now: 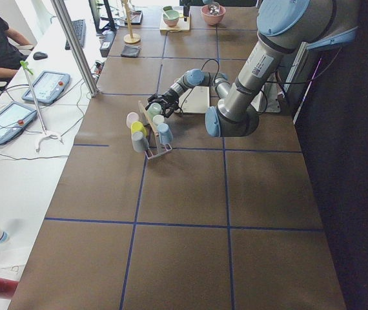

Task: Pick up and place green cup on tray

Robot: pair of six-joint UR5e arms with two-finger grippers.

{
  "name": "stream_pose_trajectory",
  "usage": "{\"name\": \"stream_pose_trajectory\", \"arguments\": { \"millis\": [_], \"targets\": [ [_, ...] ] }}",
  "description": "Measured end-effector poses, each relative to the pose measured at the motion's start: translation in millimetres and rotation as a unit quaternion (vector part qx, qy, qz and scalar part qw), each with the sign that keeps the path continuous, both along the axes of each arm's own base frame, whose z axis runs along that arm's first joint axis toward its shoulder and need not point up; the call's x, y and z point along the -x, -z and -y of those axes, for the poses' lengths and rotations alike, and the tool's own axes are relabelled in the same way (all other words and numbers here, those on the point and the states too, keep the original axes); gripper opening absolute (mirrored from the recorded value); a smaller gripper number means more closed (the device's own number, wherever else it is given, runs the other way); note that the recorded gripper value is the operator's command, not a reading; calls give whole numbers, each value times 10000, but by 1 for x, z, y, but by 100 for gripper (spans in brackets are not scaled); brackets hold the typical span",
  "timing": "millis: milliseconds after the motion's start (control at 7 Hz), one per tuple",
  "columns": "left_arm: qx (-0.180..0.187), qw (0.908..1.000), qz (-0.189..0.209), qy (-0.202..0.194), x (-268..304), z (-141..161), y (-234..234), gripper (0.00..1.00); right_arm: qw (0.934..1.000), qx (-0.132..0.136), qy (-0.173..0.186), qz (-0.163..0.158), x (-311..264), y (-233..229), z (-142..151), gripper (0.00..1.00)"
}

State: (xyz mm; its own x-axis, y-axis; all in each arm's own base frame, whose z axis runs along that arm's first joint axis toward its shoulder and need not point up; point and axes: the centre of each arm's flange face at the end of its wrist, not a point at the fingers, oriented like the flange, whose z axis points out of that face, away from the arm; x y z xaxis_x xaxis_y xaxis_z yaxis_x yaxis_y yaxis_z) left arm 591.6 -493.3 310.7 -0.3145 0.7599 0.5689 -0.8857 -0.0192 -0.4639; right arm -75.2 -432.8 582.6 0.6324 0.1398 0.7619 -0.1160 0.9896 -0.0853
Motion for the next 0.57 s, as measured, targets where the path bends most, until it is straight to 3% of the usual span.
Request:
{"name": "stream_pose_trajectory", "arguments": {
  "millis": [286, 571],
  "targets": [
    [-28, 10000, -60, 36, 7, -1, -1, 98, 10000, 1, 8, 49, 1, 3, 1, 100],
    [-71, 9998, -150, 68, 13, -3, 1, 88, 10000, 5, 6, 70, 2, 4, 2, 100]
  ]
}}
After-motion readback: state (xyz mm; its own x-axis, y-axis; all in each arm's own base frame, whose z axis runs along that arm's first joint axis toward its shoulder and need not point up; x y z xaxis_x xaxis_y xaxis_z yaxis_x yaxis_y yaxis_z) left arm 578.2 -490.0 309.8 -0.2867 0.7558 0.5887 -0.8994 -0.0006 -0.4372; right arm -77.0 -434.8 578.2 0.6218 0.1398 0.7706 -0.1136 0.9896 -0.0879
